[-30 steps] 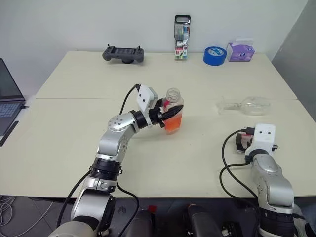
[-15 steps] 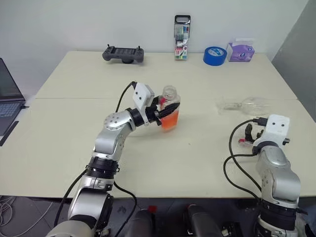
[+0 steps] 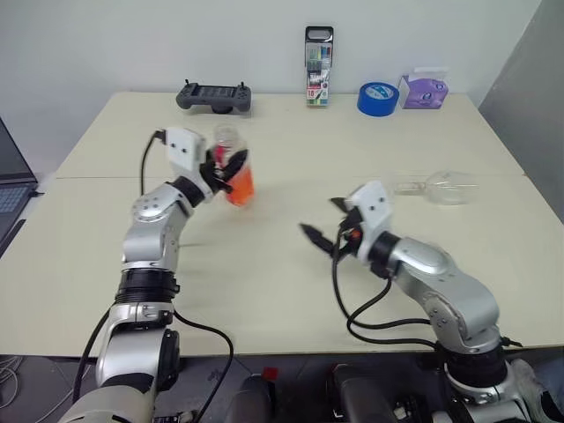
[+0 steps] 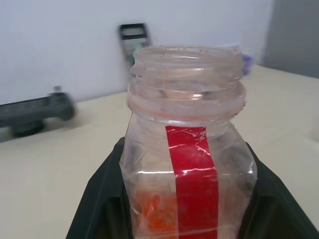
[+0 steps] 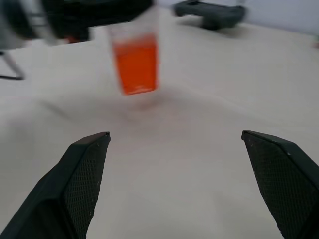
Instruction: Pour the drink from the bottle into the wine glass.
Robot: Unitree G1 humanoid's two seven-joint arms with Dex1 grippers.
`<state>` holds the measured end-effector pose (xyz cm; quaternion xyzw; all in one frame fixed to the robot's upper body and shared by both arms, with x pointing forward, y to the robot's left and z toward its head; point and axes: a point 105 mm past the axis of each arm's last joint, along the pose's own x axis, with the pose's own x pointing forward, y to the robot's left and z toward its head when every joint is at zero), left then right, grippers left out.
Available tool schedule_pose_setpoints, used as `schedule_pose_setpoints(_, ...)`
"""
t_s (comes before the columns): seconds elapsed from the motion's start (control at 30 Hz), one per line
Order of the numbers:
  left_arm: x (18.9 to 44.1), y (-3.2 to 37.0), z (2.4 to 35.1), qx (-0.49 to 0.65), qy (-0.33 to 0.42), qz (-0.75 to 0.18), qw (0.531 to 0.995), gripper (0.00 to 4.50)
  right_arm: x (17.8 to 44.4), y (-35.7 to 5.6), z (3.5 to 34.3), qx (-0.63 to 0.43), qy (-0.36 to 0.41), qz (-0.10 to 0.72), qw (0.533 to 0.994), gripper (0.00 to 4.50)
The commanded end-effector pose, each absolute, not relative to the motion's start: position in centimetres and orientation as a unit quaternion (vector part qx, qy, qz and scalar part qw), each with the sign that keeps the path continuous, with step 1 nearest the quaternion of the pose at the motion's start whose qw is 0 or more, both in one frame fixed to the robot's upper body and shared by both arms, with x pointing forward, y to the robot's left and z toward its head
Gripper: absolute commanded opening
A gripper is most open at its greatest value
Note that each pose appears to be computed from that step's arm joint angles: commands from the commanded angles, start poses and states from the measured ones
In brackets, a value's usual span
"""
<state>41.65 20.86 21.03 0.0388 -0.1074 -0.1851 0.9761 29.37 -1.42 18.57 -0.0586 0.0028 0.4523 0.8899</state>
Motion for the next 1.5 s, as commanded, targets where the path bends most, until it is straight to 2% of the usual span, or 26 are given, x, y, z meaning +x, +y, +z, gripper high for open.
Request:
schedule_pose_setpoints(0.03, 41.4, 25.1, 23.1, 0.027, -0.152, -0.096, 0.983, 1.85, 29.5, 0.5, 20.0, -0.056, -0.025, 0.483, 0.873, 4.50)
schedule_pose_setpoints(0.23, 40.7, 28.5, 20.3, 0.010, -0.143, -0.046, 0.989, 1.85, 30.1, 1.5, 20.2, -0.064, -0.030, 0.499, 0.864, 4.50)
schedule_pose_setpoints(0.63, 40.5, 28.9, 18.2, 0.031, -0.121, -0.032, 0.992, 1.85, 30.5, 0.8, 19.6, -0.075, -0.021, 0.488, 0.870, 4.50)
schedule_pose_setpoints(0.7, 40.3, 29.2, 17.9, 0.026, -0.116, -0.025, 0.993, 2.56, 30.5, 0.8, 19.6, -0.075, -0.021, 0.486, 0.871, 4.50)
schedule_pose_setpoints(0.73, 40.2, 29.2, 17.7, 0.031, -0.112, -0.026, 0.993, 2.72, 30.6, 0.8, 19.6, -0.075, -0.021, 0.485, 0.871, 4.50)
schedule_pose_setpoints(0.87, 39.7, 30.0, 17.3, 0.029, -0.104, -0.011, 0.994, 3.99, 30.9, 0.4, 19.5, -0.075, -0.020, 0.476, 0.876, 4.50)
schedule_pose_setpoints(0.93, 39.4, 30.3, 17.0, 0.035, -0.097, -0.007, 0.995, 4.47, 31.2, 0.0, 19.5, -0.072, -0.020, 0.465, 0.882, 4.50)
schedule_pose_setpoints(1.17, 38.2, 30.1, 15.4, 0.037, -0.072, -0.008, 0.997, 4.47, 31.9, -0.8, 19.6, -0.067, -0.020, 0.445, 0.893, 4.50)
schedule_pose_setpoints(1.27, 36.4, 29.6, 13.4, 0.039, -0.047, -0.014, 0.998, 4.47, 33.0, -2.8, 19.7, -0.035, -0.014, 0.405, 0.914, 4.50)
schedule_pose_setpoints(1.4, 32.3, 27.9, 10.4, 0.029, -0.007, -0.018, 0.999, 4.47, 34.1, -6.7, 19.2, 0.036, 0.004, 0.338, 0.941, 4.50)
schedule_pose_setpoints(1.5, 28.2, 25.8, 7.7, -0.015, 0.038, -0.036, 0.999, 4.47, 33.6, -9.2, 18.6, 0.136, 0.017, 0.301, 0.944, 4.50)
